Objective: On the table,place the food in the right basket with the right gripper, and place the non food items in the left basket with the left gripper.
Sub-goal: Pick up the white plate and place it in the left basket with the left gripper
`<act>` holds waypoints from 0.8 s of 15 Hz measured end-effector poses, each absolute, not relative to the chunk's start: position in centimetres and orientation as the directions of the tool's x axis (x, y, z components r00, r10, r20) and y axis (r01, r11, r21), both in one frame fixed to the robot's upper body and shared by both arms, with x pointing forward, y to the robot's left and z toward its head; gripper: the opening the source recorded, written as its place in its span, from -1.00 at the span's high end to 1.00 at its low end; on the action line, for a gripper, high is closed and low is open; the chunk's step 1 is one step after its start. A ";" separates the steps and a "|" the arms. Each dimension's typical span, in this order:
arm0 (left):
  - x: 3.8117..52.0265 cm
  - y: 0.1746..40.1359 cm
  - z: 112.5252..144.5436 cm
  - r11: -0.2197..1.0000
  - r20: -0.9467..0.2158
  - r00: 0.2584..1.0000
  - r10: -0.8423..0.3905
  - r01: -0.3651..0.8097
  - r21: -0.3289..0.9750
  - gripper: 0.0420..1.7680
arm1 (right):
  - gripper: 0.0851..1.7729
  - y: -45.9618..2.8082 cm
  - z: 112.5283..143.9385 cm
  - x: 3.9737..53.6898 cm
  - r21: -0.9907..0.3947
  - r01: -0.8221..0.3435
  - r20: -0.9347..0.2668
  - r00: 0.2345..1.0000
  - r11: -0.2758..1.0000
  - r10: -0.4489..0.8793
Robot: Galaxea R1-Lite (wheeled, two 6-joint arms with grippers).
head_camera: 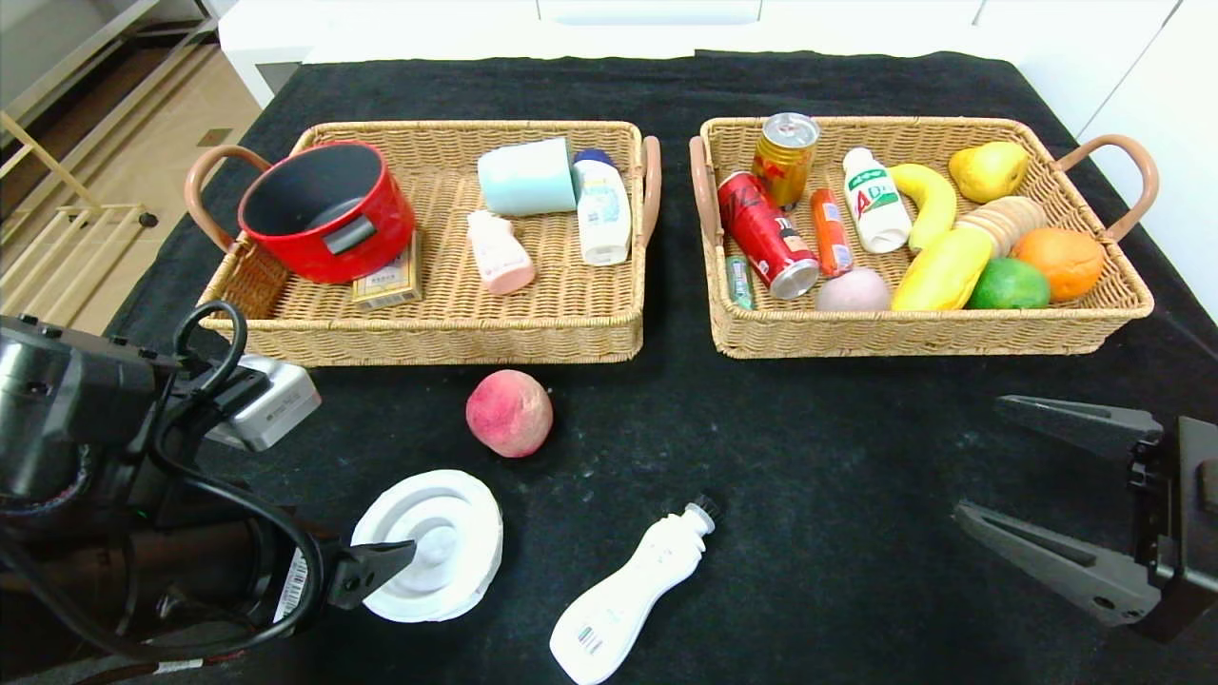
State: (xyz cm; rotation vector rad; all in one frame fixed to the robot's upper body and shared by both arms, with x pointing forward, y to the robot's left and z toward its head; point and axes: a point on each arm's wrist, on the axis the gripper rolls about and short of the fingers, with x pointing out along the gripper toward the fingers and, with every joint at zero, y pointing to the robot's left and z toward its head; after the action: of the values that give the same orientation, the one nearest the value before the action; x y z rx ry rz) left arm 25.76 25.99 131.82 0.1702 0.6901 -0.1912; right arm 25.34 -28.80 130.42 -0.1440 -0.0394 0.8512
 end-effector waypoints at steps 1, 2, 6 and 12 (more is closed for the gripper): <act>25.7 26.0 131.5 0.968 -0.650 0.750 -0.119 0.232 0.091 -0.94 | -0.92 -28.8 130.4 25.2 -0.144 -0.746 -0.021 0.659 0.650 0.752; 25.8 26.0 131.2 0.968 -0.653 0.748 -0.120 0.233 0.090 -0.94 | -0.92 -28.8 130.5 25.2 -0.146 -0.747 -0.018 0.658 0.649 0.753; 26.0 26.0 130.8 0.968 -0.658 0.744 -0.119 0.236 0.091 -0.94 | -0.93 -28.8 130.5 25.1 -0.148 -0.746 -0.016 0.658 0.649 0.753; 26.8 25.6 130.9 0.969 -0.637 0.760 -0.127 0.233 0.086 -0.94 | -0.93 -28.9 130.5 25.0 -0.148 -0.746 -0.016 0.659 0.650 0.752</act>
State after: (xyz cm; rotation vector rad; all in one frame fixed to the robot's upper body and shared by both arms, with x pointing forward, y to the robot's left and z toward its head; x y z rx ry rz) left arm 26.83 25.63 130.89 0.1638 0.6802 -0.1969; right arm 24.99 -28.86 130.49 -0.1460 -0.0479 0.8514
